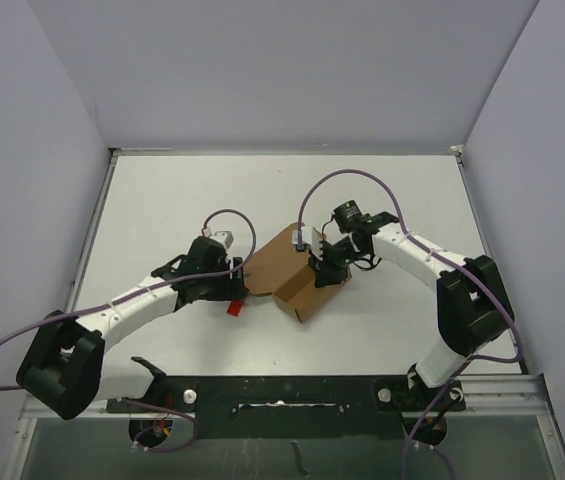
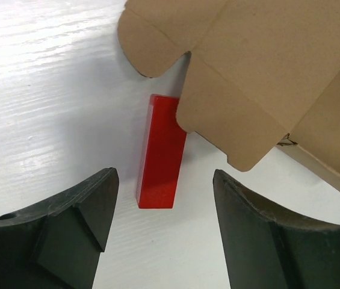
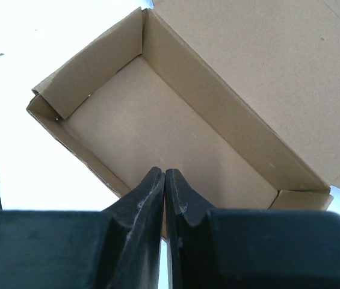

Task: Fold the paper box

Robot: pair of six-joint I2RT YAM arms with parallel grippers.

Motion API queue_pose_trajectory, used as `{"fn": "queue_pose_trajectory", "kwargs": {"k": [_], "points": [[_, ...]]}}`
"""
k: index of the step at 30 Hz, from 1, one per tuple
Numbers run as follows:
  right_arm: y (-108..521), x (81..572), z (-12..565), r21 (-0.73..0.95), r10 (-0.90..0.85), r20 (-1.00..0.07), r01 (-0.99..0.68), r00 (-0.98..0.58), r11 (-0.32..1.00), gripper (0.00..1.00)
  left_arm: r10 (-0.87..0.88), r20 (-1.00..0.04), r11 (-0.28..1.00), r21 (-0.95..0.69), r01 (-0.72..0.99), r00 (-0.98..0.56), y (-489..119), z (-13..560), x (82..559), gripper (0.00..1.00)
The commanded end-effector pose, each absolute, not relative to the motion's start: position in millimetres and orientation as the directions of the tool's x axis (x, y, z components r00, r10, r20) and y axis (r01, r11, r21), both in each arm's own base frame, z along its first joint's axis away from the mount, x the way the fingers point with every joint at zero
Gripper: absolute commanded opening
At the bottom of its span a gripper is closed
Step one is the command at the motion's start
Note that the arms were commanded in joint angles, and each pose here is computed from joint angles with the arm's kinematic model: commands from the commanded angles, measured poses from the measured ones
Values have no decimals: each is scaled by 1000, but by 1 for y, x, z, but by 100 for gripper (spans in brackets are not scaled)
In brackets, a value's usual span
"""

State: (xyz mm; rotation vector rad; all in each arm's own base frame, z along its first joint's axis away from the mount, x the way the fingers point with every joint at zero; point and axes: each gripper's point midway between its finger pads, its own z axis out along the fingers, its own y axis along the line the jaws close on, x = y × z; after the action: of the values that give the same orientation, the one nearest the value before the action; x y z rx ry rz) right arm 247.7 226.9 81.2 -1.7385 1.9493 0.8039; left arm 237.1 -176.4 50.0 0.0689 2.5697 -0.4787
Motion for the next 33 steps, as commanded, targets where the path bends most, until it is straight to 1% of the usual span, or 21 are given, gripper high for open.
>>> {"fn": "queue_pose_trajectory", "kwargs": {"k": [1, 7, 14, 21, 27, 31, 33], "points": [[235, 243, 82, 175, -729, -671, -984, -133, 19, 7, 9, -525, 937, -292, 190, -851, -191, 58, 241, 63], [233, 242, 82, 174, -722, -681, -985, -127, 9, 7, 27, -526, 959, -228, 171, -850, -194, 50, 243, 63], [229, 232, 80, 165, -724, -684, -986, -88, -37, 7, 25, -513, 966, -209, 153, -858, -197, 39, 236, 60], [228, 233, 85, 148, -719, -692, -988, -72, -43, 7, 45, -497, 974, -171, 148, -867, -196, 22, 228, 48], [228, 233, 83, 151, -720, -690, -988, -73, -44, 8, 64, -478, 986, -105, 129, -876, -188, 8, 223, 47], [228, 233, 86, 152, -710, -700, -987, -76, -44, 8, 69, -486, 988, -90, 128, -871, -187, 9, 220, 36], [229, 232, 87, 155, -702, -707, -987, -78, -47, 8, 70, -494, 987, -91, 132, -866, -188, 15, 219, 26]]}}
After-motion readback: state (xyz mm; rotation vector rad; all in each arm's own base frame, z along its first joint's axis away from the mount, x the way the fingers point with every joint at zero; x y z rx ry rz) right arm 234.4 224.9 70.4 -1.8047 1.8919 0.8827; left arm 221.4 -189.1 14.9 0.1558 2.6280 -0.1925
